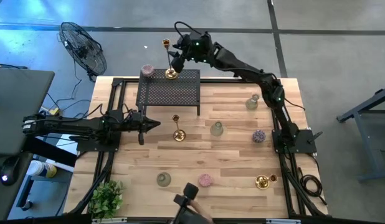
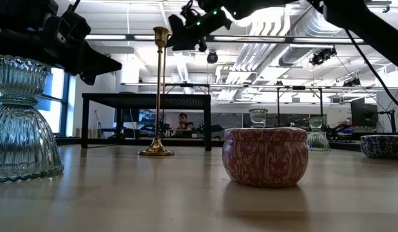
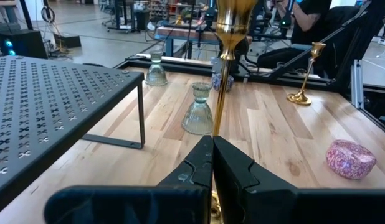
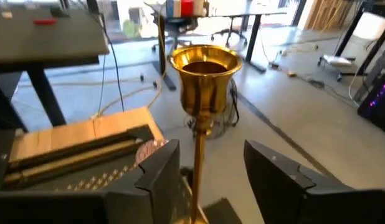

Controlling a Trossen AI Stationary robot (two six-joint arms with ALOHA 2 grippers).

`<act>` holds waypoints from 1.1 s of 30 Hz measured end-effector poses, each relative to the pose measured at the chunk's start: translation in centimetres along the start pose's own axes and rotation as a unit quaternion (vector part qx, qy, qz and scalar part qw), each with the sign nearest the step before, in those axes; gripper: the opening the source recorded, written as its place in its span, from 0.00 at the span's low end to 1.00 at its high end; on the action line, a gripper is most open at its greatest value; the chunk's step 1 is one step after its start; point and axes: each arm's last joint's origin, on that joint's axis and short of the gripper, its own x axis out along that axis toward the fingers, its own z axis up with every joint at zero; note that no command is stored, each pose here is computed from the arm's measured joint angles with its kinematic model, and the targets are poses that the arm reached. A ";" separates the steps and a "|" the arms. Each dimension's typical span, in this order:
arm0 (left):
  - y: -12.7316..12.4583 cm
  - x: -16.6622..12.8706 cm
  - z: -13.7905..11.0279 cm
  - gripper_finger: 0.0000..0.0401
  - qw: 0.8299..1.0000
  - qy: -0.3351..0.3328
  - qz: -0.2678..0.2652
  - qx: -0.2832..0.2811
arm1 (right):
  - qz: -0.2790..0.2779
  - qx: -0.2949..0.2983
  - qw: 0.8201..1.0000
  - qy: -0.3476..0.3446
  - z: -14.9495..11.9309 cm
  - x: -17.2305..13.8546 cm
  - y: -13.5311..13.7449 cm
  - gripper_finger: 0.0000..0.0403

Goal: Pick & Place candle stick holders
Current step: Put the middle green glass candle holder on the shelf

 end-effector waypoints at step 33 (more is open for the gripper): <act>0.2 0.0 -0.1 0.01 1.000 0.002 0.028 0.000 | 0.010 -0.058 0.996 0.061 -6.2 -8.7 8.0 0.00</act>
